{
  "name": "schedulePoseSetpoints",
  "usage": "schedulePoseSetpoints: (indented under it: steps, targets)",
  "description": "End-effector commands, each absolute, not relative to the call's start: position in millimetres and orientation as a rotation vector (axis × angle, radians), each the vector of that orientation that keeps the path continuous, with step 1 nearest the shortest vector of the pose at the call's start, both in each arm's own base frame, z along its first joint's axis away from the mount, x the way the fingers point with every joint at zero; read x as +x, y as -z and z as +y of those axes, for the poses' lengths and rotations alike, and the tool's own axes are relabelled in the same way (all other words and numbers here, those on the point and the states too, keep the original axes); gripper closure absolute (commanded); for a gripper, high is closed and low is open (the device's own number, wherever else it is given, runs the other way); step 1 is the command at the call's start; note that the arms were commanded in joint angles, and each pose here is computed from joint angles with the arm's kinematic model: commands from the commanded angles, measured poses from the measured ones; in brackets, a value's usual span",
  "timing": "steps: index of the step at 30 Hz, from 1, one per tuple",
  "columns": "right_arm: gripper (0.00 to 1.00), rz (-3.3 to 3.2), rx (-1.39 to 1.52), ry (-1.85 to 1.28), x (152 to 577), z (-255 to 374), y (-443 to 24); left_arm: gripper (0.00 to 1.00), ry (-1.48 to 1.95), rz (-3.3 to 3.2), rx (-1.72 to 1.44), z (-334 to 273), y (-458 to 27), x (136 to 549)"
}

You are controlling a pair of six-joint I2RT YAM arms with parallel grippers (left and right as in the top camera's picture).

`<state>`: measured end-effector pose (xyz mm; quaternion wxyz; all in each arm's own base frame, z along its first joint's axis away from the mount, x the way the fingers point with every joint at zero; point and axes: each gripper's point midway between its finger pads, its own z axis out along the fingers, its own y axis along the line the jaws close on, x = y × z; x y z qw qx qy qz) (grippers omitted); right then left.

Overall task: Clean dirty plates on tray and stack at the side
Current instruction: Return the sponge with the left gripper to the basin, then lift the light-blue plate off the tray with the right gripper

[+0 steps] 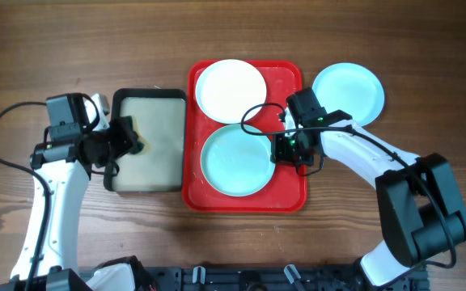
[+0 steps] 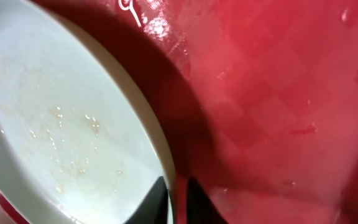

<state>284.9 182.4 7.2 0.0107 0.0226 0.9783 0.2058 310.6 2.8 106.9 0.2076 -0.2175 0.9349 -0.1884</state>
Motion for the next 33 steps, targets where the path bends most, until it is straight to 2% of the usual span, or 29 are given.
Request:
schedulePoseSetpoints:
  steps: [1, 3, 10, 13, 17, 24, 26, 30, 33]
  targets:
    - [0.96, 3.056, 0.07, -0.65, 282.7, 184.1, -10.8, 0.96, 0.537, 2.631, -0.511, -1.2, -91.4, 303.0]
    - [0.95, 3.056, 0.068, -0.648, 283.7, 184.4, -26.0, 0.96, 0.55, 2.626, -0.46, -4.1, -88.3, 303.2]
    - [0.96, 2.803, 0.056, -0.521, 316.8, 169.3, -135.3, 0.96, 0.643, 2.594, -0.397, -15.6, -95.4, 307.5]
    - [0.95, 2.707, 0.084, -0.519, 336.1, 171.5, -151.6, 0.96, 0.643, 2.593, -0.397, -15.6, -95.5, 307.5]
    - [0.96, 2.511, 0.064, -0.51, 367.8, 204.1, -170.4, 0.96, 0.643, 2.593, -0.396, -15.5, -95.5, 307.7]
    - [0.95, 2.133, -0.183, -0.292, 401.0, 303.2, -173.9, 0.96, 0.643, 2.593, -0.396, -15.6, -95.5, 307.6]
    - [0.96, 2.0, -0.284, -0.201, 403.6, 321.6, -189.0, 0.96, 0.643, 2.594, -0.397, -15.7, -95.3, 307.4]
    - [0.96, 1.57, -0.536, 0.158, 403.7, 341.2, -275.6, 0.96, 0.643, 2.594, -0.397, -15.7, -95.3, 307.4]
    - [0.96, 1.316, -0.691, 0.381, 397.8, 348.5, -323.8, 0.96, 0.643, 2.594, -0.397, -15.7, -95.3, 307.4]
